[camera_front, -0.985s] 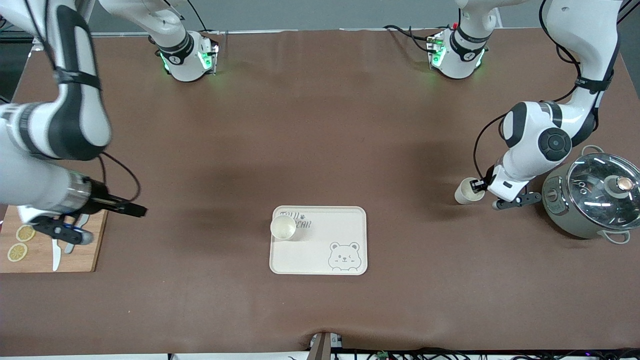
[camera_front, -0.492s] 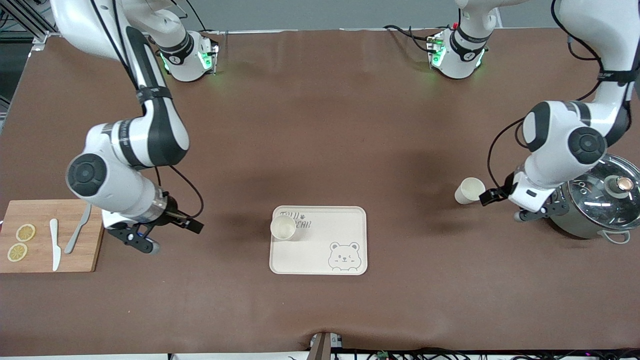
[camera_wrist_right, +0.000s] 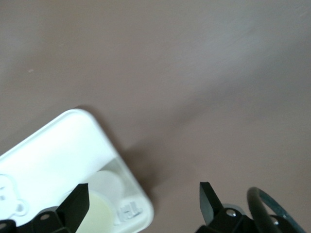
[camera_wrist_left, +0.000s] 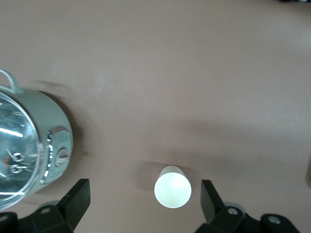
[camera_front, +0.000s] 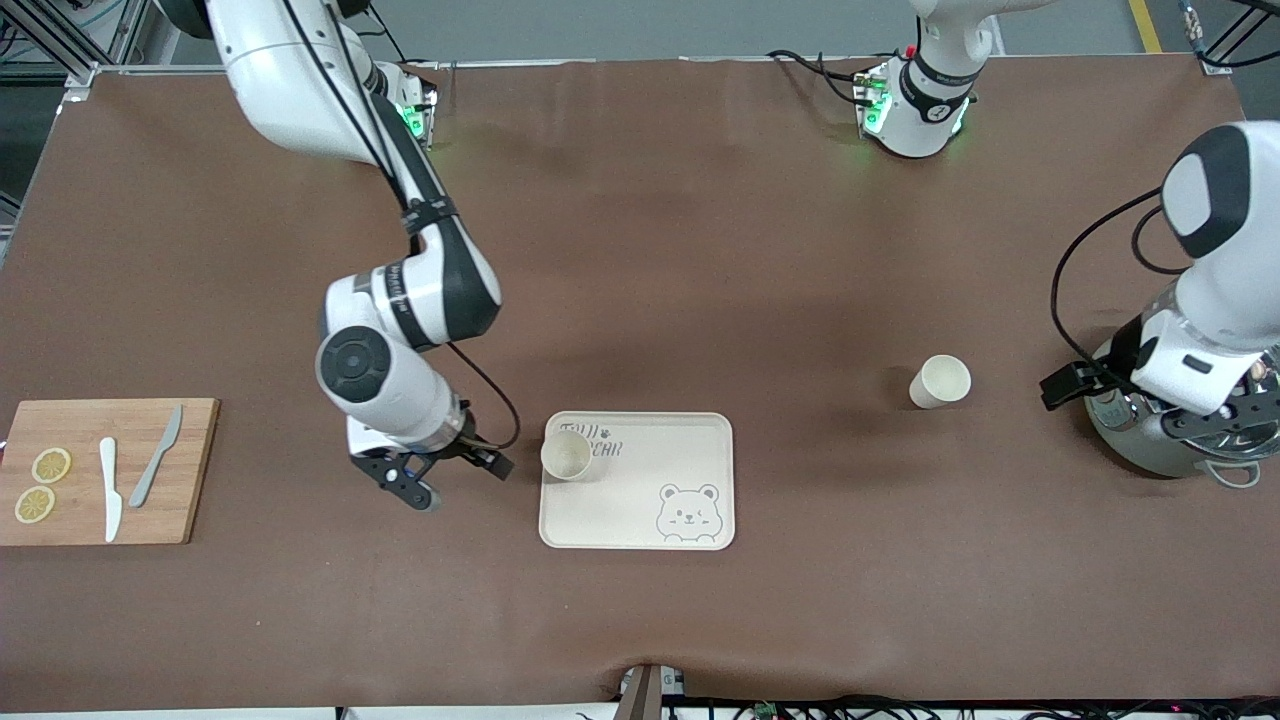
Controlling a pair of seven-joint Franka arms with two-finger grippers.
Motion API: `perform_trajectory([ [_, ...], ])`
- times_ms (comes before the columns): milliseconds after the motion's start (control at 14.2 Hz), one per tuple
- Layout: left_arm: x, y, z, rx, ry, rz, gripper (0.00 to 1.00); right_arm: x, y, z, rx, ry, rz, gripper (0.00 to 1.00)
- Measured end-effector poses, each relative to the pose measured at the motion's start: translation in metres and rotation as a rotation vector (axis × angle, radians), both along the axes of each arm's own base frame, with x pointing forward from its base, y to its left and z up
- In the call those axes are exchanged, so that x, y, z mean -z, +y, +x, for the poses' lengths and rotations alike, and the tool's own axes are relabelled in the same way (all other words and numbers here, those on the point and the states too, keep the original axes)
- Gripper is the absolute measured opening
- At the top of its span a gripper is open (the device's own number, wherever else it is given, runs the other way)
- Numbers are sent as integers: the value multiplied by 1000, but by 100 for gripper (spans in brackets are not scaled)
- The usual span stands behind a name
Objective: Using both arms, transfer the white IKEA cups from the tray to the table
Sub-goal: 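Lower the right gripper onto the other cup and close it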
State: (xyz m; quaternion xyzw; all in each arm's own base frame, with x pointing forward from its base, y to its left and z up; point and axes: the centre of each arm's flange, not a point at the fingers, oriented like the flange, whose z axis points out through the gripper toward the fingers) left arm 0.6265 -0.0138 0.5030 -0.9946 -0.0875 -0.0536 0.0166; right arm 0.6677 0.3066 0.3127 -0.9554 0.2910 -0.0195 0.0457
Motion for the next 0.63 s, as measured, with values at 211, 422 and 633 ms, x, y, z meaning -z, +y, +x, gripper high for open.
perform_trajectory([
  [211, -39, -5, -15, 13, -7, 13, 100, 12, 30, -9, 13, 2, 21, 96],
  [422, -68, -19, -31, 33, 5, 22, 100, 29, 43, -16, 1, 19, 22, 82],
  [633, -87, -32, -41, 51, 1, 27, 100, 43, 64, -28, 4, 36, 15, 57],
])
